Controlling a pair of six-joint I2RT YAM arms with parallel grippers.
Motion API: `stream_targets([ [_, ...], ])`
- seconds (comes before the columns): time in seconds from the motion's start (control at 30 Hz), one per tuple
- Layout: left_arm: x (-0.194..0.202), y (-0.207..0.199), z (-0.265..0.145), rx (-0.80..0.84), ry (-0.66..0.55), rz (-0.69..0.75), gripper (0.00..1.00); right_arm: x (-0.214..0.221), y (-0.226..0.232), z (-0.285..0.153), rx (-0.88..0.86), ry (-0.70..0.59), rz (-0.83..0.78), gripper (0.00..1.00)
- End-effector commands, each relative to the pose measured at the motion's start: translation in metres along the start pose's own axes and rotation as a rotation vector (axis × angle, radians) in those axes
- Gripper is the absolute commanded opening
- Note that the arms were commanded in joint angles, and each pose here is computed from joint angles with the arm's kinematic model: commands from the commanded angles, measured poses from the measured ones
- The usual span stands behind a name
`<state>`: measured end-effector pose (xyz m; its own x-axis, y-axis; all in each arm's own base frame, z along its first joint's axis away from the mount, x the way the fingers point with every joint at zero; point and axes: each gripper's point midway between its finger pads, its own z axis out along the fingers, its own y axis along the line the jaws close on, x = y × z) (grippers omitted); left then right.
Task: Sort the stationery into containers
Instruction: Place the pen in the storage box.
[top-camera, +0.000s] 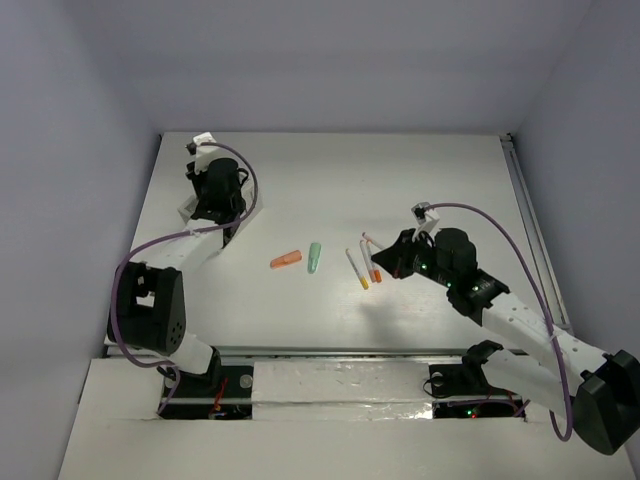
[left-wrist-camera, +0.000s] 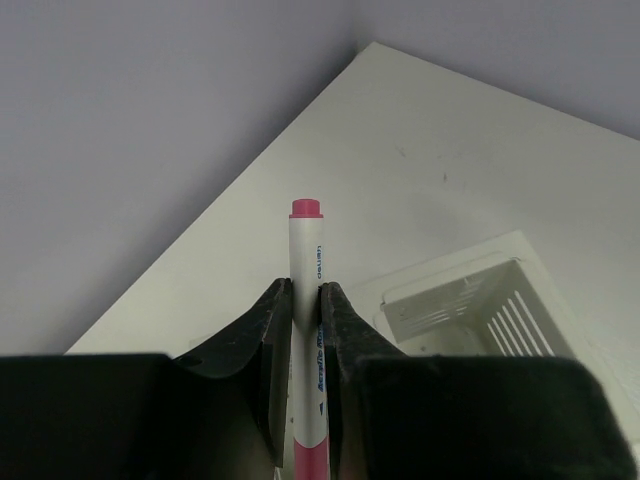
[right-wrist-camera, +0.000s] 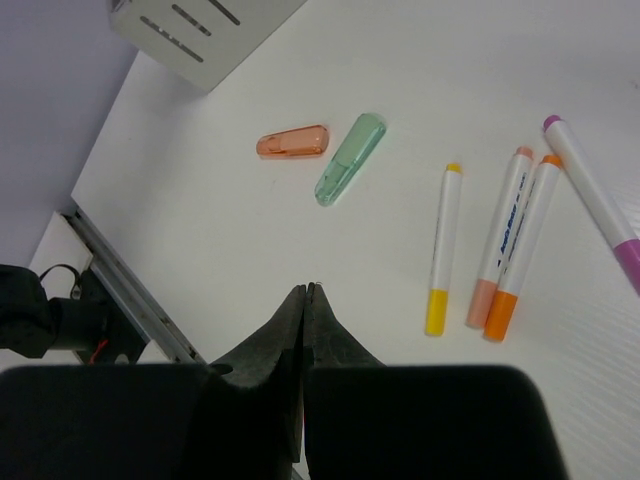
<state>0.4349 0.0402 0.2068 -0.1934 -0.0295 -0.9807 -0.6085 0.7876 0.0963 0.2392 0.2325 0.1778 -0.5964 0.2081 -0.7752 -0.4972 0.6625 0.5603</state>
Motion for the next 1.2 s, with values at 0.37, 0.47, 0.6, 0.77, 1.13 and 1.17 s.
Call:
stream_targets([
  [0.37, -0.013, 0.005, 0.001, -0.084, -0.067, 0.030, 0.00, -0.015, 0.011, 0.005, -0.026, -0.058, -0.040, 0.00],
  [0.47, -0.006, 0.004, 0.004, -0.094, -0.061, 0.055, 0.00, -0.015, 0.011, 0.005, -0.028, -0.060, -0.040, 0.00],
  [0.6, 0.001, 0.009, 0.005, -0.124, -0.065, 0.078, 0.07, -0.015, 0.010, 0.005, -0.024, -0.061, -0.039, 0.00],
  [0.77, 0.002, 0.008, 0.002, -0.120, -0.067, 0.077, 0.18, -0.015, 0.008, 0.007, -0.019, -0.064, -0.040, 0.00],
  [1.13, -0.038, -0.018, -0.040, -0.022, -0.125, -0.049, 0.48, -0.013, 0.004, 0.009, 0.012, -0.049, -0.052, 0.00],
  [1.17, -0.055, -0.027, -0.055, 0.024, -0.135, -0.076, 0.45, -0.011, -0.001, 0.010, 0.039, -0.036, -0.052, 0.00],
])
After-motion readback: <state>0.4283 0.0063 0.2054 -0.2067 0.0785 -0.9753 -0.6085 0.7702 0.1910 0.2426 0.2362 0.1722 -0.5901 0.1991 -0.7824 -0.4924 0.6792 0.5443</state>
